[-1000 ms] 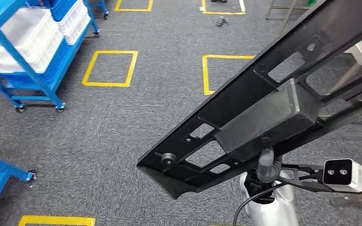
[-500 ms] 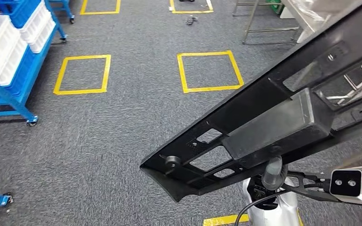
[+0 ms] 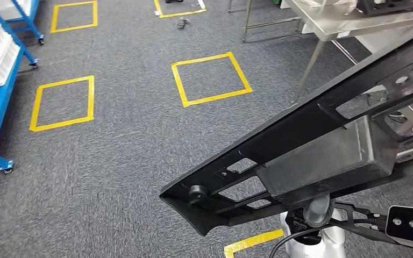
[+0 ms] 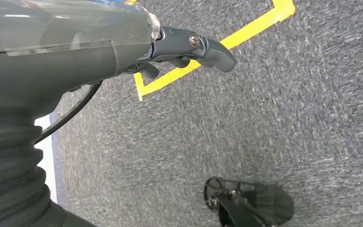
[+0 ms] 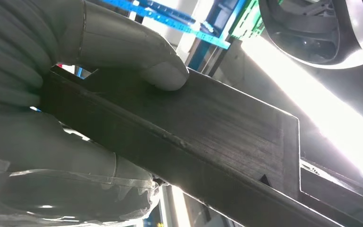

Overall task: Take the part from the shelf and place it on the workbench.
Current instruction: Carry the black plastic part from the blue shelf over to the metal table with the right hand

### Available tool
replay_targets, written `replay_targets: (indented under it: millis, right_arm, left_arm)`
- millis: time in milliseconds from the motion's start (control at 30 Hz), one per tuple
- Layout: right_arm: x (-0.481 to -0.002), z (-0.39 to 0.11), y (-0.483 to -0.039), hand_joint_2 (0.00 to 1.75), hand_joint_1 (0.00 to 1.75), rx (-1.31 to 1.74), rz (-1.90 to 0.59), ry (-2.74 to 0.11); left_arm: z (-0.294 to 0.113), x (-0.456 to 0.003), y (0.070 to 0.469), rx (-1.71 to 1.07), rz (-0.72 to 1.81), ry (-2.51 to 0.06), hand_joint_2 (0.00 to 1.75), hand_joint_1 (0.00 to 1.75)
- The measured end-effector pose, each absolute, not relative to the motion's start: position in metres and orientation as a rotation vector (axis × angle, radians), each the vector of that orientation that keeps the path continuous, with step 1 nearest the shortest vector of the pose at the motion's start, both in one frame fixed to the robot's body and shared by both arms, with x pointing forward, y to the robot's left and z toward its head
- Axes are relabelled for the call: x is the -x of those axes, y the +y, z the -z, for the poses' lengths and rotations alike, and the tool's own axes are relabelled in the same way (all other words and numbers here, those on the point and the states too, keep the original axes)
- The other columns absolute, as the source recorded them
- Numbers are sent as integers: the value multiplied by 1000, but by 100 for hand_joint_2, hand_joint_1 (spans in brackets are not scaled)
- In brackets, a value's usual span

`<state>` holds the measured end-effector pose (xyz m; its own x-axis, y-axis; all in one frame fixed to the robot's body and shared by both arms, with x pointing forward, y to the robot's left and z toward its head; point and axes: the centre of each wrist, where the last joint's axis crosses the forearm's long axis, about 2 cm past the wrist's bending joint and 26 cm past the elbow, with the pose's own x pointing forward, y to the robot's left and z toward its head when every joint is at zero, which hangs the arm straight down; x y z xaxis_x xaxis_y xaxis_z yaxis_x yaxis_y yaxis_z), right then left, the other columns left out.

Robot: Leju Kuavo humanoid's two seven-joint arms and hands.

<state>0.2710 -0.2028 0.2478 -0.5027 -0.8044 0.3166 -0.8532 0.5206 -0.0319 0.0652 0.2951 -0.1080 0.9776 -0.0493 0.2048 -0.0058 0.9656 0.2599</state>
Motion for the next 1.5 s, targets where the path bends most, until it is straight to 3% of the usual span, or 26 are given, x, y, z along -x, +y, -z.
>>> replay_targets:
  millis: [1500]
  right_arm:
    - [-279,-295,-175,175,175,-1362,-590,-2598]
  left_arm:
    - [108,-63,295,-224,7,-218,175,0]
